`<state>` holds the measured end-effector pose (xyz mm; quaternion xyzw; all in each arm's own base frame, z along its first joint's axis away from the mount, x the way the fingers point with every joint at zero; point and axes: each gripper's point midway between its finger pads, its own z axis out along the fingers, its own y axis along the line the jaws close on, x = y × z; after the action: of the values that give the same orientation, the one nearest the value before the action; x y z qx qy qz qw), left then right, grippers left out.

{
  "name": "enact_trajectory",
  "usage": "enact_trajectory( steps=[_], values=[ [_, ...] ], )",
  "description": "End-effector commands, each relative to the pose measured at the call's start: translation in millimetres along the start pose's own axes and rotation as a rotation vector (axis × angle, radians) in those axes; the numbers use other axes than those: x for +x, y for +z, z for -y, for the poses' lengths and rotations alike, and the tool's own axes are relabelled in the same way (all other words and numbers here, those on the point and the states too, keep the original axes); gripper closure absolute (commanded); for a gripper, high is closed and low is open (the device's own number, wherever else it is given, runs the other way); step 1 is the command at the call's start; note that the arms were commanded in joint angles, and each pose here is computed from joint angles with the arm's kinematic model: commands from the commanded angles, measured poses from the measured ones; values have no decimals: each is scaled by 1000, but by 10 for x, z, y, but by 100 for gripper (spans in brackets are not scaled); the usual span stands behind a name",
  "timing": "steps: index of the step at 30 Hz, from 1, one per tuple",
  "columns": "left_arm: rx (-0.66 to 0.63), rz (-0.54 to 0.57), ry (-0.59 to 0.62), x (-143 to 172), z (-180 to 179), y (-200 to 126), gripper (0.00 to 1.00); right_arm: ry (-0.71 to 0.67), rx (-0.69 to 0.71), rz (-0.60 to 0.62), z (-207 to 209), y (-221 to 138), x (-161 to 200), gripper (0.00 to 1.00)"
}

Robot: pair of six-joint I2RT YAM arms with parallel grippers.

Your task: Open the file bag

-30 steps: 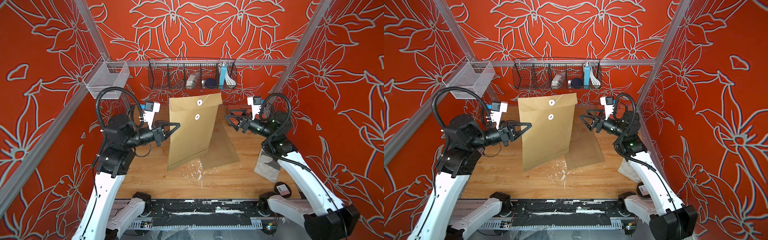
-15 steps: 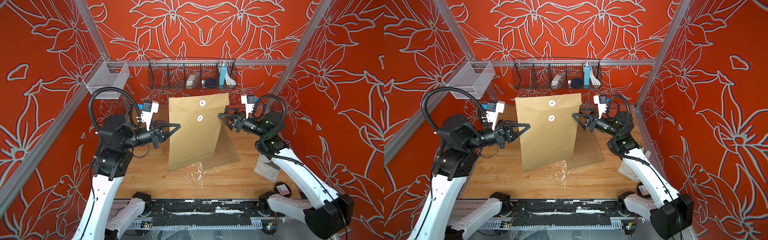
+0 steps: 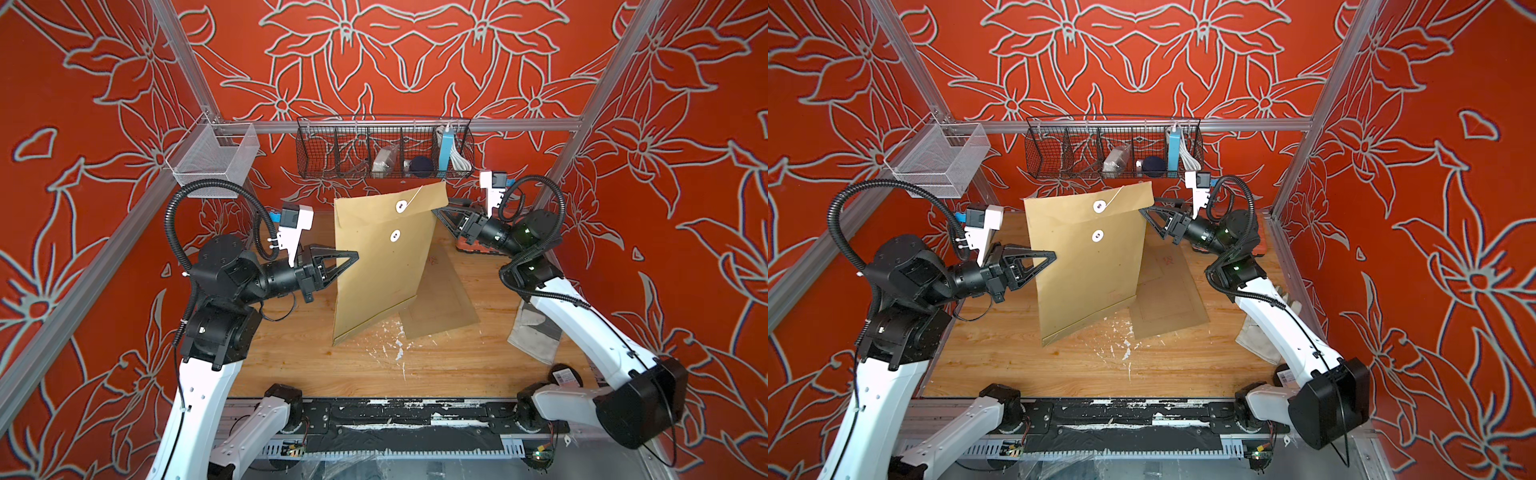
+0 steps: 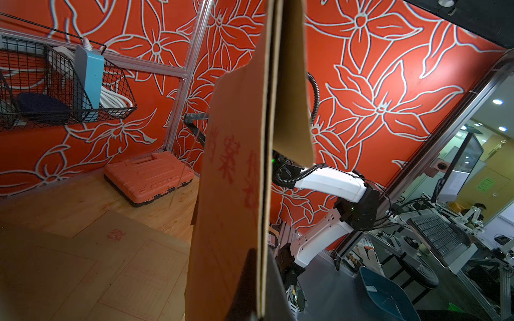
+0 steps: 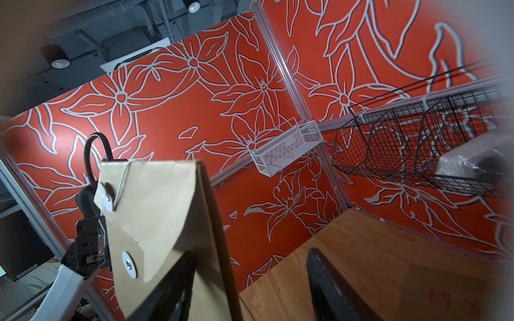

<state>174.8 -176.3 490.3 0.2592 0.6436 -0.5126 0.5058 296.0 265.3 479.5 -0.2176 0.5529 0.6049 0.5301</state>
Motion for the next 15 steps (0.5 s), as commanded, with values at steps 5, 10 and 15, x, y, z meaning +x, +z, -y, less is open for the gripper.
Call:
enact_trajectory(
  steps=[5,10,15],
  values=[
    [-4,16,36,-12,69,-53,100,-62,-138,57,-336,130,-318,34],
    [-25,13,22,16,-2,-40,100,-123,-186,19,-488,123,-323,34],
    [-38,10,6,64,-39,-45,100,-177,-199,-35,-588,96,-285,37]
  ],
)
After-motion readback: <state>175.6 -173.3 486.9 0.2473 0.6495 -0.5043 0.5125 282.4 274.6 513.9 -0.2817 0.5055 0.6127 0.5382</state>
